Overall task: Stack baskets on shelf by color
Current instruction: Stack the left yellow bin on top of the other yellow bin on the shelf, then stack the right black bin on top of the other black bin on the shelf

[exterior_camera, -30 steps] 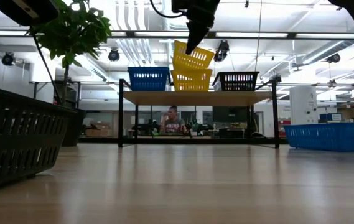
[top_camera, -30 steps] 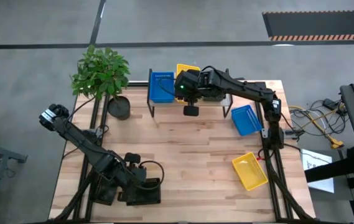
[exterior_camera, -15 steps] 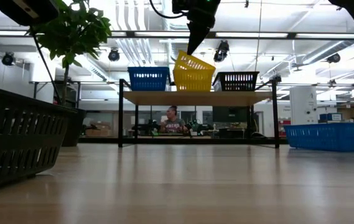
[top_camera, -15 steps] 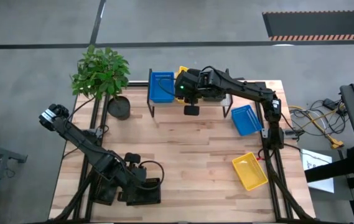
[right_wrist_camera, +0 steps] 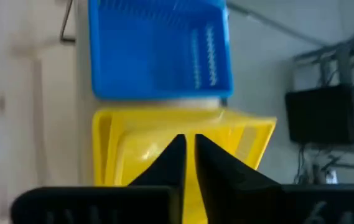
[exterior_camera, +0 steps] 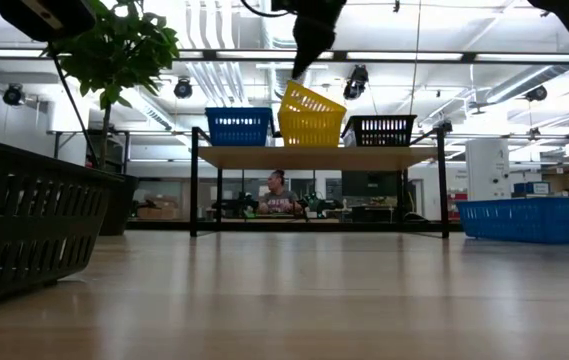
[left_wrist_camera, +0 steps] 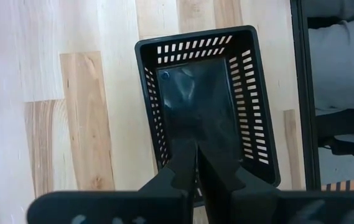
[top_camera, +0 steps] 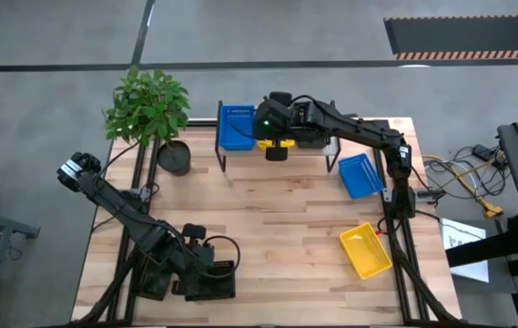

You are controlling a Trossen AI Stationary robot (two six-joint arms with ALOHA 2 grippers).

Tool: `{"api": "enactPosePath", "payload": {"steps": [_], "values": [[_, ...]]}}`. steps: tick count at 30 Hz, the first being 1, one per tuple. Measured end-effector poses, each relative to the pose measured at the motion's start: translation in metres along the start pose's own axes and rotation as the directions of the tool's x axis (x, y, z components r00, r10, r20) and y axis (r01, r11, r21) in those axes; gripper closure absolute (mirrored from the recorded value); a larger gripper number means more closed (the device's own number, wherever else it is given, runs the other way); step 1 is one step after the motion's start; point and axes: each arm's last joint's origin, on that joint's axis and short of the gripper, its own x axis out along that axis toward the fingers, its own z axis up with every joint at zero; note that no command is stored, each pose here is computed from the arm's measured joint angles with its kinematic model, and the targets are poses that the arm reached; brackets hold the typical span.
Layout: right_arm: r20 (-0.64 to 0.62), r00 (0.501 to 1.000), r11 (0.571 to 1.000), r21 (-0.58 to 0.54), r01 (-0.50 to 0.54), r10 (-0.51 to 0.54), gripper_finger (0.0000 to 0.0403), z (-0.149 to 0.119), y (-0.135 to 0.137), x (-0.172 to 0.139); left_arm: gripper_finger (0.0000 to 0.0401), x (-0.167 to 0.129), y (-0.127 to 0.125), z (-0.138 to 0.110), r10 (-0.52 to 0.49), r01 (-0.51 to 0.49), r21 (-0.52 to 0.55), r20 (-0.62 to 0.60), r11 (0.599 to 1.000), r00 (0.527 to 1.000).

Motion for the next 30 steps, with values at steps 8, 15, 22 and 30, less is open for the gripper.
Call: {"api": "enactPosePath", "payload": {"steps": [8,15,22,30], "values": [[0.073,0.996,0.998,-0.014,-0.058,0.059,0.0394,0.007,0.0,0.015,0.04,0.0,0.0,0.0,0.004,-0.004,0.0,0.0,1.0,1.0],[0.055,0.994,0.995,-0.053,-0.088,0.091,0.0394,0.011,0.011,0.03,0.04,0.002,0.001,-0.001,0.008,-0.008,0.002,-0.005,1.0,1.0],[0.084,0.992,0.995,-0.03,-0.095,0.097,0.0394,0.008,0.007,0.007,0.04,0.004,0.002,-0.003,0.012,-0.012,0.002,-0.011,1.0,1.0],[-0.102,0.95,0.956,0.034,-0.292,0.294,0.0394,-0.021,0.014,-0.019,0.04,0.004,0.002,-0.003,0.019,-0.019,0.003,-0.009,1.0,1.0]]}}
